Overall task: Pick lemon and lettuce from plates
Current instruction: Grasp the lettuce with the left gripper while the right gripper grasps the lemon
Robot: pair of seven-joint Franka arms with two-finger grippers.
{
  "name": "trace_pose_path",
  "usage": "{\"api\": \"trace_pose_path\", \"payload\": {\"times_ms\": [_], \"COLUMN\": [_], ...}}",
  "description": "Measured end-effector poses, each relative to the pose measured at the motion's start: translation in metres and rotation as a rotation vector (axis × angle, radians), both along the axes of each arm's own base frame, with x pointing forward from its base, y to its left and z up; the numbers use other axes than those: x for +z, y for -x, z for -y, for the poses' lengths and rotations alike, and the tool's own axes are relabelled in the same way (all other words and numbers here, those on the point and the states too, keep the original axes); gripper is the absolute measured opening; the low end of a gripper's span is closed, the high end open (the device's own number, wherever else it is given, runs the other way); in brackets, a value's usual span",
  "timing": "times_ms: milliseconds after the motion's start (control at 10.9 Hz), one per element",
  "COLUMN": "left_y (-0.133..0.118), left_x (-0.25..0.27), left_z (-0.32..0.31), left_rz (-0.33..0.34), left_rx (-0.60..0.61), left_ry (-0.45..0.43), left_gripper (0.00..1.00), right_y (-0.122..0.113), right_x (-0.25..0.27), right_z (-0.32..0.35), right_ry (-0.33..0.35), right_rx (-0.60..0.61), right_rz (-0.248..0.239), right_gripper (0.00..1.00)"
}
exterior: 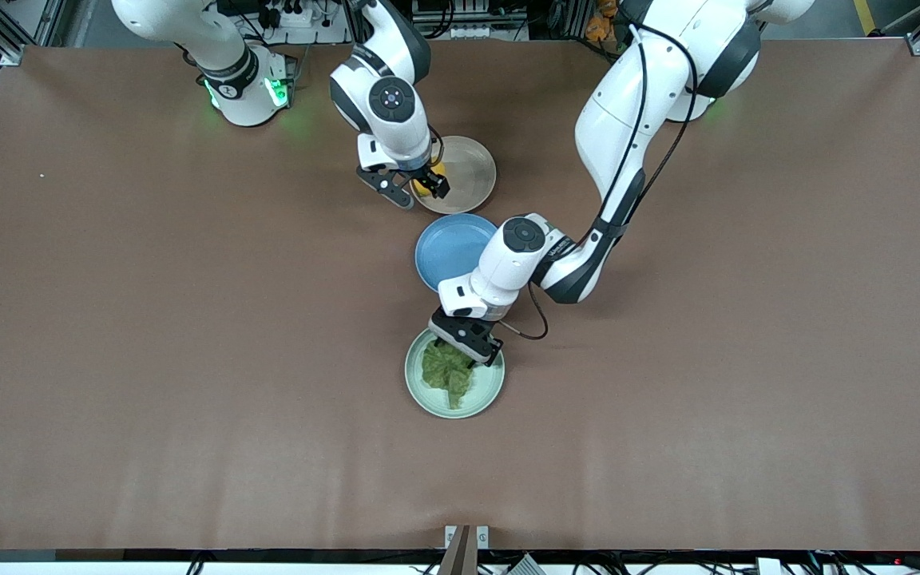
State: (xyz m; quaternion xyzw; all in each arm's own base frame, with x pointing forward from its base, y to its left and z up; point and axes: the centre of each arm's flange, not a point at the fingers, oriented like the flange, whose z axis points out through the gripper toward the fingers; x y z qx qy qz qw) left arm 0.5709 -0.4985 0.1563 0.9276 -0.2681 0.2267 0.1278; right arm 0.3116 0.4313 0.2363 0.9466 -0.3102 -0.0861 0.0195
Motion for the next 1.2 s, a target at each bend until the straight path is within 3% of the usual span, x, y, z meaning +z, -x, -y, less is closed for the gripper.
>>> {"api": "trace_pose_path", "payload": {"times_ms": [553,737,921,1197], "left_y": [0.000,-0.008,-0.024,-0.033], "left_x": [0.005,0.005,0.006,0.008], "left_z": [0.004,-0.004,-0.024,-0.035], "left_rz": [0.029,0.049,0.062,0.058], "left_rx": [-0.024,-0.043,-0.033,-0.014], "left_ry": [-0.011,-0.029,-0.043,-0.046], "left_gripper": [0.03,0.02,0.02,0.02], "right_y": [0.023,0.030,0.032,0.032], "right_x": [-0.022,-0.030,-0.031,-0.031], "right_z": [-0.009,-0.012,-0.014,-0.014], "right_ry": [0.006,0.014,0.016,0.016], "right_rx": [0.042,0.056,0.050,0.047], "right_rz": [0.010,0.007,0.008,0.009], "right_gripper": [1.00,0.95,0.69,0.69]}}
